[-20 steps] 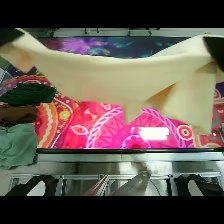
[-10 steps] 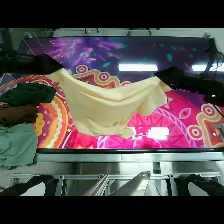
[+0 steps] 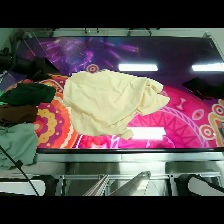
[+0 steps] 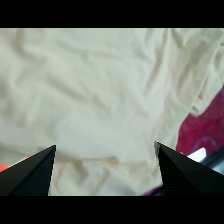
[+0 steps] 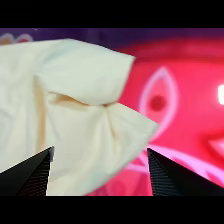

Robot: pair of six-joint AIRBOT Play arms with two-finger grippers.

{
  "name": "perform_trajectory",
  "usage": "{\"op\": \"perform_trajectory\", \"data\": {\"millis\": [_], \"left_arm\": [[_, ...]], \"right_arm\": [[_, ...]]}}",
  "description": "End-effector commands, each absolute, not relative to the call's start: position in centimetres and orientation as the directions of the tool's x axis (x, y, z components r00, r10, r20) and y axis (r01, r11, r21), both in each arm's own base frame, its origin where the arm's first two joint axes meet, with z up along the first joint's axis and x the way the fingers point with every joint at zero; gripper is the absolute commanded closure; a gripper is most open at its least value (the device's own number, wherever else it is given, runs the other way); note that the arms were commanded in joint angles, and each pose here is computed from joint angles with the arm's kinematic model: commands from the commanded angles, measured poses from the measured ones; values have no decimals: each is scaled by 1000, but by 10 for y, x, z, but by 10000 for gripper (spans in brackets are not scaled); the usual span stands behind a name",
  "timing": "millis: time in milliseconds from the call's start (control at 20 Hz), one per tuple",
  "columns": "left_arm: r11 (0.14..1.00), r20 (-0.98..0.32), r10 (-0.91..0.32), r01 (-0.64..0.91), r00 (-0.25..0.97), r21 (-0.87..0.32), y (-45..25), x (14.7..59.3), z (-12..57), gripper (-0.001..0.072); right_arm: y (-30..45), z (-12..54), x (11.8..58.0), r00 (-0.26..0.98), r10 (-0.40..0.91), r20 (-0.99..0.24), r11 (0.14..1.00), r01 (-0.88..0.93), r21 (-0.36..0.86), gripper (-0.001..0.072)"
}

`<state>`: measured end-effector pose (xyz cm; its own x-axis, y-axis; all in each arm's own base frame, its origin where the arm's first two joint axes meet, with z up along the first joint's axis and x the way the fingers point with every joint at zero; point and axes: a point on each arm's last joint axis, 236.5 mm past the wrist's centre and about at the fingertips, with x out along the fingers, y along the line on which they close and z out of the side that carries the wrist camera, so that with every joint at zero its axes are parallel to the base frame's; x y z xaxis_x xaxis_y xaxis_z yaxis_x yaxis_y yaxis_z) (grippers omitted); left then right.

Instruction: Fold the shirts.

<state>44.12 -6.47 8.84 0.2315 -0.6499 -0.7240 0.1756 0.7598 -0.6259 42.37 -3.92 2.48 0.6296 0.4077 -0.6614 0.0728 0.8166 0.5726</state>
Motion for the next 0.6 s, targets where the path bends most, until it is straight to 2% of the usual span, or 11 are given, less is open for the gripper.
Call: {"op": "perform_trajectory", "data": {"millis": [0, 50, 150, 350, 550], "left_arm": [[714, -714, -700, 38, 5, -699, -88, 371, 55, -6], [707, -707, -706, 12, -46, -707, -103, 347, 40, -6], [705, -696, -707, -32, -125, -709, -130, 302, 12, -6], [740, -718, -669, -76, -191, -669, -168, 236, -39, -6], [786, -755, -610, -61, -240, -615, -194, 199, -83, 5]], "right_arm": [[-73, -29, 400, 519, 389, -761, 822, 177, 541, 202], [-68, -45, 398, 483, 422, -767, 804, 191, 563, 303], [-54, -74, 396, 422, 477, -771, 776, 211, 595, 295], [-24, -111, 390, 323, 553, -768, 743, 226, 630, 295], [5, -115, 407, 329, 594, -734, 718, 194, 668, 295]]}}
